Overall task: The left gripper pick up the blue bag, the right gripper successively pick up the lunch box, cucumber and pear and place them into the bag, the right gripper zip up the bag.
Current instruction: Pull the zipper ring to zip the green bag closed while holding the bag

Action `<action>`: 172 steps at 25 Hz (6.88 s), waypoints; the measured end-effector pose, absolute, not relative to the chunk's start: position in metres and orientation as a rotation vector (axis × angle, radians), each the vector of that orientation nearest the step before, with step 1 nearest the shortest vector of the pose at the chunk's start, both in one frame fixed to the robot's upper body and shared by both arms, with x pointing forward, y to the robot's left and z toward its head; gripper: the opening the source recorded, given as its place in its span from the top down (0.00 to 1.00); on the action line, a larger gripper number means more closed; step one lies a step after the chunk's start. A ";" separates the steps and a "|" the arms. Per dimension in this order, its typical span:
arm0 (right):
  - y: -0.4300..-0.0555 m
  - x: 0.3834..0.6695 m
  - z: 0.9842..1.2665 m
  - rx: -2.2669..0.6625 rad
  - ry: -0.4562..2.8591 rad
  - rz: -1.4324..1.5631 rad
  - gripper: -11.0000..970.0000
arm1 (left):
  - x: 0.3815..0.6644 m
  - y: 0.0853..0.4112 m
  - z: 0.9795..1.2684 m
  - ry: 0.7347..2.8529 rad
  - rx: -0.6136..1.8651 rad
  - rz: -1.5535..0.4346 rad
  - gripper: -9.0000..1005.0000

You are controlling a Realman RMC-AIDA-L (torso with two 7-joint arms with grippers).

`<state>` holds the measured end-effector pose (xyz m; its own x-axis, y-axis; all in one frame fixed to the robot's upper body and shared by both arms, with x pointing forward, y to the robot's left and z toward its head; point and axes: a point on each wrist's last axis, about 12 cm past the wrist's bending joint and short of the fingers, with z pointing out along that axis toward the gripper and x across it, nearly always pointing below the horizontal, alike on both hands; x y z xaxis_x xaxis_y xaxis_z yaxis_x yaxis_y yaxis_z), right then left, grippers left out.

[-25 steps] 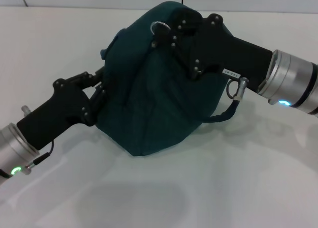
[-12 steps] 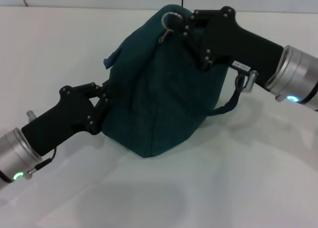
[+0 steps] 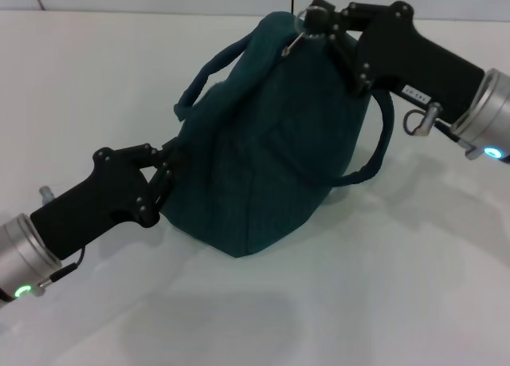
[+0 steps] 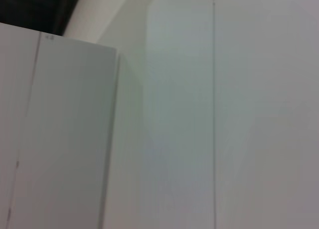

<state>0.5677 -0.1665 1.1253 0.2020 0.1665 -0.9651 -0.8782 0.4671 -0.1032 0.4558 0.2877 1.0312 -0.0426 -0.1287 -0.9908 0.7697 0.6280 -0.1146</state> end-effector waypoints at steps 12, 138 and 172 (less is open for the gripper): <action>-0.176 0.568 1.120 -0.752 1.161 0.825 0.95 | 0.457 0.289 1.032 1.436 0.578 -0.792 0.94; -0.219 0.540 1.096 -0.475 1.280 1.095 0.91 | 0.580 0.256 1.170 2.012 0.909 -1.168 0.52; -0.242 0.546 1.084 -0.365 1.352 0.946 0.90 | 0.554 0.270 1.158 1.972 1.006 -1.236 0.93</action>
